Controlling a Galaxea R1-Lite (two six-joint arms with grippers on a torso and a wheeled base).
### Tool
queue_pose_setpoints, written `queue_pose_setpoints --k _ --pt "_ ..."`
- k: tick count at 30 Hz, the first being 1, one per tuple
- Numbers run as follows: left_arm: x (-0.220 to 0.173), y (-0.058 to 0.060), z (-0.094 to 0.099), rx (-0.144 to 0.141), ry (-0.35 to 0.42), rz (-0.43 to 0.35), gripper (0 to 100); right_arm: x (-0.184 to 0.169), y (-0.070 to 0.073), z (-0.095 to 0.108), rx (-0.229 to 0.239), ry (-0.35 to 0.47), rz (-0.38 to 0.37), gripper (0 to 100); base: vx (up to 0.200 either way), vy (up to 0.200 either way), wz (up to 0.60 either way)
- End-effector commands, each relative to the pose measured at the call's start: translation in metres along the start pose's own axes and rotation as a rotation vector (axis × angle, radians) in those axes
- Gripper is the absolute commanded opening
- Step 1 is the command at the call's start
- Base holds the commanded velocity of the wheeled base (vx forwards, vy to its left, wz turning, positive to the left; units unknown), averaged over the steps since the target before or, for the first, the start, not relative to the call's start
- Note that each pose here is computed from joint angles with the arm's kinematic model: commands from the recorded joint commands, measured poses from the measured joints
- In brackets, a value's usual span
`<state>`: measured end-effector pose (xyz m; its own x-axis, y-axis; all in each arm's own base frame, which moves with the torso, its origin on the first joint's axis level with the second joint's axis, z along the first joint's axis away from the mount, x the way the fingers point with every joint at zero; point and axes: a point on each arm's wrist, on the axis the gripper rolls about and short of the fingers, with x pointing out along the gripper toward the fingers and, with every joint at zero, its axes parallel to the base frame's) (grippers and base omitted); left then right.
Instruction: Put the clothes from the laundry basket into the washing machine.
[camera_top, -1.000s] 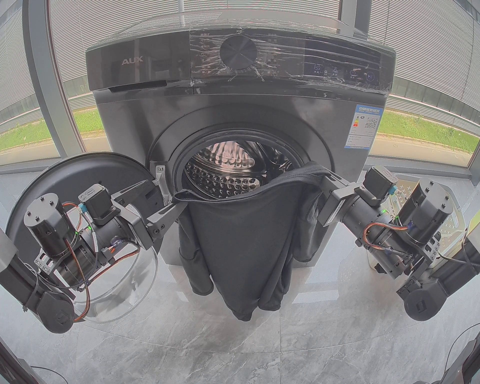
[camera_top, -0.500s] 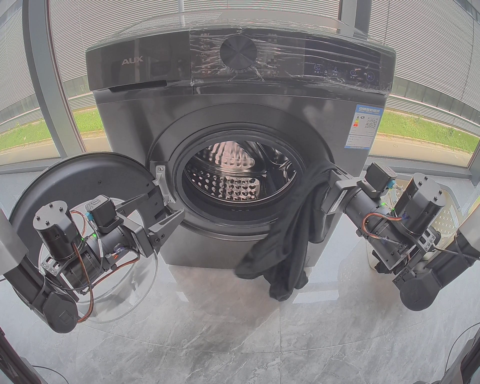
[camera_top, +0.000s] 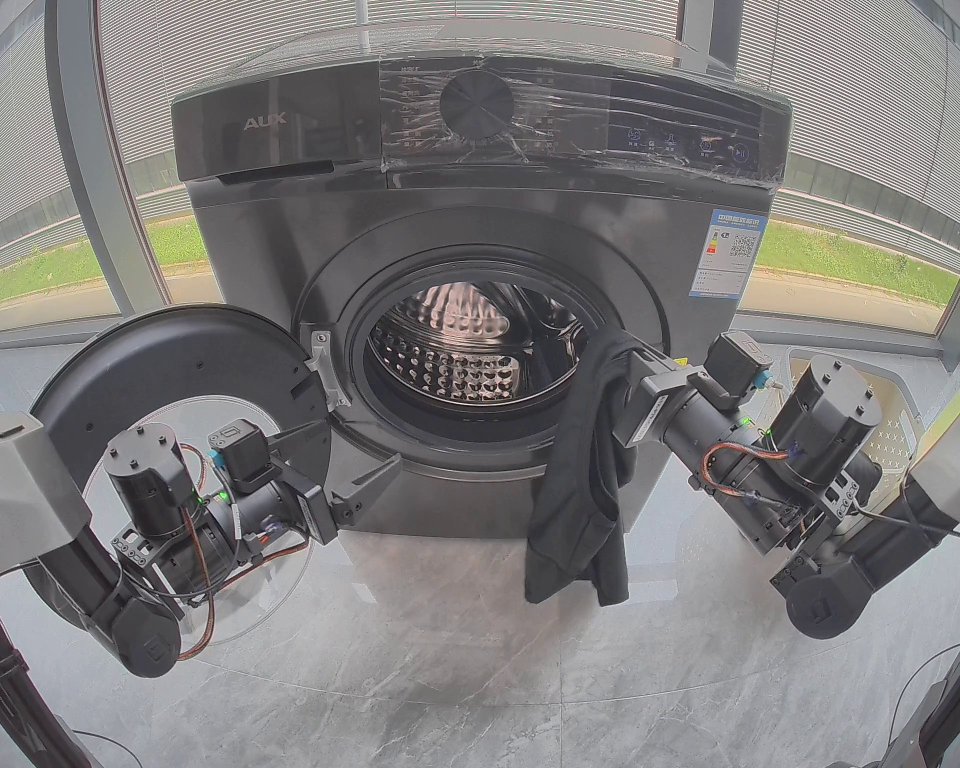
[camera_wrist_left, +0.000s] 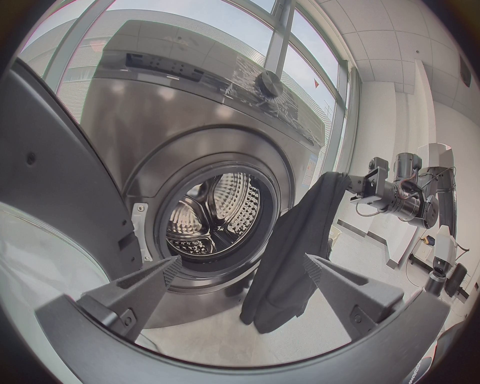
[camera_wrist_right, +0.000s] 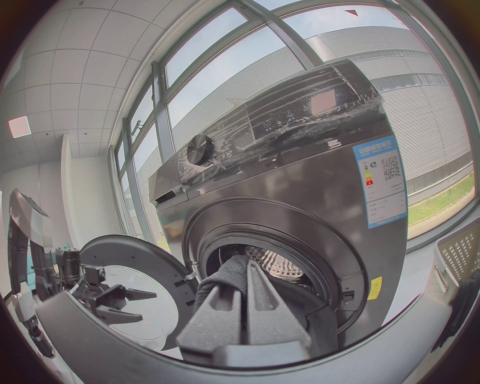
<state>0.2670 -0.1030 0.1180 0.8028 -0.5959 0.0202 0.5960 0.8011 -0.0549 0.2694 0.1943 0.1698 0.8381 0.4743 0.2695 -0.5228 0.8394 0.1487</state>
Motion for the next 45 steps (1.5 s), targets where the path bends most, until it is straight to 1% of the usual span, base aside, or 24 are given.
queue_pose_setpoints --k 1,4,8,9,10,13,15,17,19,20,21,23,24,25,28,30,32,40,44,45 --pt "0.017 -0.003 -0.012 -0.007 0.023 -0.027 100 0.003 0.01 0.005 0.01 -0.021 0.036 0 0.0 0.0 0.0" --pt "0.028 -0.006 -0.018 -0.006 0.03 -0.045 100 0.001 0.024 0.004 0.022 -0.017 0.08 0 0.0 0.0 0.0" --pt "0.038 -0.005 -0.029 0.017 0.049 -0.05 100 -0.001 0.038 0.002 0.034 -0.011 0.13 0 0.0 0.0 0.0" --pt "0.038 -0.005 -0.03 0.019 0.05 -0.05 100 -0.001 0.039 0.003 0.035 -0.012 0.134 0 0.0 0.0 0.0" --pt "0.04 -0.004 -0.033 0.021 0.059 -0.049 100 0.0 0.043 0.004 0.039 -0.019 0.149 0 0.0 0.0 0.0" --pt "0.044 -0.004 -0.037 0.02 0.064 -0.054 100 0.003 0.052 0.006 0.051 -0.035 0.173 0 0.0 0.0 0.0" --pt "0.046 -0.004 -0.037 0.019 0.061 -0.055 100 0.007 0.055 0.008 0.054 -0.048 0.179 0 0.0 0.0 0.0" --pt "0.047 -0.004 -0.038 0.019 0.062 -0.057 100 0.01 0.057 0.005 0.055 -0.04 0.184 0 0.0 0.0 0.0" --pt "0.049 -0.003 -0.043 0.015 0.076 -0.059 100 0.014 0.062 0.004 0.059 -0.046 0.193 0 0.0 0.0 0.0" --pt "0.05 -0.004 -0.047 0.018 0.083 -0.064 100 0.016 0.064 0.003 0.061 -0.048 0.198 0 0.0 0.0 0.0" --pt "0.051 -0.006 -0.05 0.014 0.093 -0.068 100 0.017 0.066 0.002 0.062 -0.048 0.202 0 0.0 0.0 0.0" --pt "0.051 -0.009 -0.057 0.007 0.117 -0.079 100 0.019 0.068 0.0 0.064 -0.049 0.205 0 0.0 0.0 0.0" --pt "0.051 -0.009 -0.057 0.007 0.117 -0.079 100 0.019 0.068 0.0 0.064 -0.049 0.205 0 0.0 0.0 0.0" --pt "0.052 -0.012 -0.063 0.002 0.138 -0.089 100 0.022 0.07 -0.002 0.068 -0.054 0.209 0 0.0 0.0 0.0" --pt "0.053 -0.015 -0.067 0.001 0.149 -0.098 100 0.022 0.072 -0.001 0.071 -0.059 0.213 0 0.0 0.0 0.0" --pt "0.059 -0.019 -0.074 0.001 0.159 -0.113 100 0.021 0.076 0.0 0.073 -0.061 0.221 0 0.0 0.0 0.0" --pt "0.063 -0.019 -0.078 0.002 0.162 -0.113 100 0.021 0.078 0.0 0.076 -0.062 0.223 0 0.0 0.0 0.0" --pt "0.082 -0.015 -0.096 -0.001 0.163 -0.114 100 0.02 0.079 0.003 0.079 -0.077 0.225 0 0.0 0.0 0.0" --pt "0.089 -0.018 -0.105 0.0 0.17 -0.125 100 0.02 0.079 0.003 0.08 -0.074 0.223 0 0.0 0.0 0.0" --pt "0.092 -0.017 -0.11 0.001 0.174 -0.123 100 0.02 0.079 0.002 0.08 -0.074 0.223 0 0.0 0.0 0.0"
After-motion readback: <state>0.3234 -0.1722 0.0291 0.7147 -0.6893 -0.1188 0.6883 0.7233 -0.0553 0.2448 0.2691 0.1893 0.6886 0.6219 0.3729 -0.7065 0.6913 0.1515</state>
